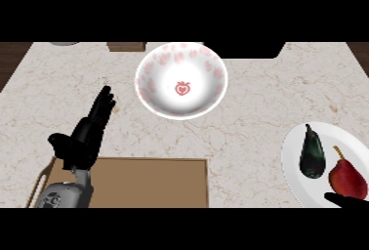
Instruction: Pick the pear from the plate and place it in the bowl
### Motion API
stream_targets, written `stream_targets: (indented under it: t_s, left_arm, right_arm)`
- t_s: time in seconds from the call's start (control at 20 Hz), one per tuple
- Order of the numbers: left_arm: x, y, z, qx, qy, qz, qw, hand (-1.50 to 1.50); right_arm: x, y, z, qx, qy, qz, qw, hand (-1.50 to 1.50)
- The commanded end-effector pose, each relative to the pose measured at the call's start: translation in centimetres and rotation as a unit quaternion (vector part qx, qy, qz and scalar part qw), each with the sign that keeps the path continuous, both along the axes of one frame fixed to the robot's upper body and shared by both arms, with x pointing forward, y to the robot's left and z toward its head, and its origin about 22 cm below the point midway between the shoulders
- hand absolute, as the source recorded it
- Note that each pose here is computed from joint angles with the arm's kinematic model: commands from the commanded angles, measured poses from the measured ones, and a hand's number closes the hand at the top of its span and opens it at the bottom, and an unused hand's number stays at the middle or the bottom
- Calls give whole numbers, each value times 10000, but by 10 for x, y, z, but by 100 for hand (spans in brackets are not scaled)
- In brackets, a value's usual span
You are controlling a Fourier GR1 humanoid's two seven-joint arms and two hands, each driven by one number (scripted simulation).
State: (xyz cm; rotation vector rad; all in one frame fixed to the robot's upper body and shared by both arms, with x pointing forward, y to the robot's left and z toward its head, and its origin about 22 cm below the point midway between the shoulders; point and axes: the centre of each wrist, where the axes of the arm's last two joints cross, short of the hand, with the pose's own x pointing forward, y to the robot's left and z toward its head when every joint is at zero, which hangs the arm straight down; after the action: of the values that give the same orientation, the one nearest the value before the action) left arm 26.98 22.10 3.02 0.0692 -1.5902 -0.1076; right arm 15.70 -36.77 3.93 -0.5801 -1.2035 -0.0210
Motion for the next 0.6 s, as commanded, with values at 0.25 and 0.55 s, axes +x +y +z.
stream_targets:
  t_s: [0.25,0.55]
  left_arm:
    - [9,8,-5,-30,-52,96,9999,0]
    - [2,-15,-14,9,68,-22,10000,0]
  right_arm:
    - [17,-8,-27,-708,641,-111,9954,-150]
    - [25,19,-51,-409,713,147,9965,-150]
